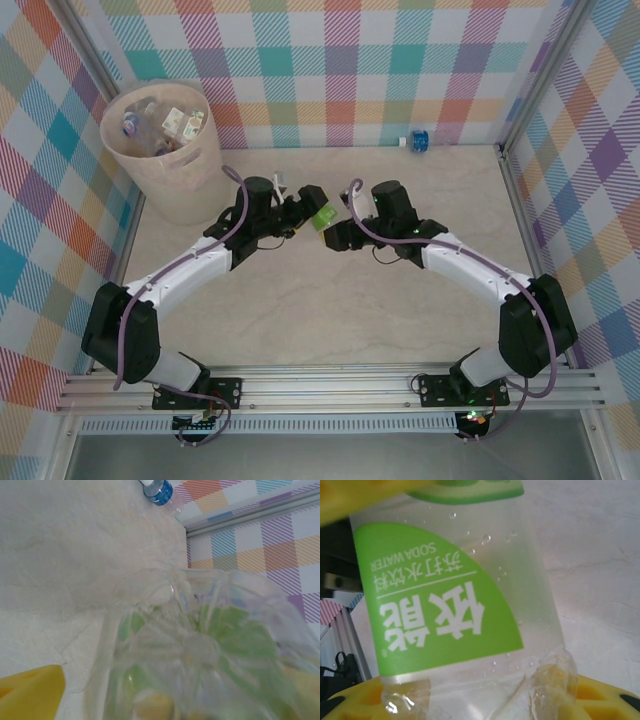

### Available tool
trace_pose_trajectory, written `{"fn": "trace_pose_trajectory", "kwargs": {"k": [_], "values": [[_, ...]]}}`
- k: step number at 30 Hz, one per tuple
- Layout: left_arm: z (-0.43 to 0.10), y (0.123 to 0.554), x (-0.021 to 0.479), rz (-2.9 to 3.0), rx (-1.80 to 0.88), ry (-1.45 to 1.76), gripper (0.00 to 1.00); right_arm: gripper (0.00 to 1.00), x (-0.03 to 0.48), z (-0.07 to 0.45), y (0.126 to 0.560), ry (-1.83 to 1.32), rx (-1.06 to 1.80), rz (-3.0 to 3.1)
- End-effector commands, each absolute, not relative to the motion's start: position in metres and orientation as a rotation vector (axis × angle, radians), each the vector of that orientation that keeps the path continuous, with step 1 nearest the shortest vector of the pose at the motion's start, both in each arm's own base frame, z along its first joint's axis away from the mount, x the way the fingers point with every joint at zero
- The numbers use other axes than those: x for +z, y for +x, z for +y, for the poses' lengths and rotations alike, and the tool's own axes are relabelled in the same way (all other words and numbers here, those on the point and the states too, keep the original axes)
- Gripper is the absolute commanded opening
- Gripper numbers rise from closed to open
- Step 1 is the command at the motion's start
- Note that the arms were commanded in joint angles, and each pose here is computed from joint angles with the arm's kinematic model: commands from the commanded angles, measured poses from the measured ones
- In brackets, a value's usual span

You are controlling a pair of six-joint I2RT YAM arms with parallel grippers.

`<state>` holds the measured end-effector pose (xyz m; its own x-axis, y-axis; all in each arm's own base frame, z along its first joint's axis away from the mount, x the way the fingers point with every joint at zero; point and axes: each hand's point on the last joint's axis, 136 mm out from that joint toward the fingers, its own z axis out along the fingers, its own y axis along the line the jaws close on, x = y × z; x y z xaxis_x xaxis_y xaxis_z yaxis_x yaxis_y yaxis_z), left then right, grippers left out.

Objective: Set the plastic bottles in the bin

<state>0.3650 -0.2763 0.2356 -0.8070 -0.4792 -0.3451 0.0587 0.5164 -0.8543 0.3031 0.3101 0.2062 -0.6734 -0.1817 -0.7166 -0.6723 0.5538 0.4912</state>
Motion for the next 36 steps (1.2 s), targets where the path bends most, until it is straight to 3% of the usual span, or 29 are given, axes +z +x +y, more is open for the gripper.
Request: {"fn": "trace_pose_trajectory", "kwargs": {"k": [1, 5, 8, 11, 15, 25, 36], "values": [[-0.279, 0.367, 0.252, 2.163, -1.258, -0.321, 0.74, 0.45, 0.232, 0.324, 0.298, -0.749, 1.12, 2.089], [-0.273, 0.366, 0.252, 2.152, -1.23, -0.342, 0.6, 0.52, 0.234, 0.325, 0.294, -0.764, 1.141, 2.094], [-0.272, 0.365, 0.251, 2.164, -1.214, -0.332, 0.54, 0.66, 0.237, 0.326, 0.291, -0.783, 1.156, 2.084], [-0.27, 0.366, 0.249, 2.177, -1.189, -0.327, 0.51, 0.87, 0.244, 0.326, 0.286, -0.825, 1.156, 2.059], [-0.261, 0.372, 0.252, 2.163, -1.141, -0.363, 0.5, 1.0, 0.255, 0.317, 0.286, -0.836, 1.082, 2.05], [-0.21, 0.379, 0.271, 2.127, -0.94, -0.428, 0.5, 1.0, 0.295, 0.258, 0.317, -0.554, 0.676, 1.9], [-0.124, 0.384, 0.338, 2.054, -0.499, -0.411, 0.48, 1.0, 0.308, 0.189, 0.343, -0.14, 0.398, 1.897]]}}
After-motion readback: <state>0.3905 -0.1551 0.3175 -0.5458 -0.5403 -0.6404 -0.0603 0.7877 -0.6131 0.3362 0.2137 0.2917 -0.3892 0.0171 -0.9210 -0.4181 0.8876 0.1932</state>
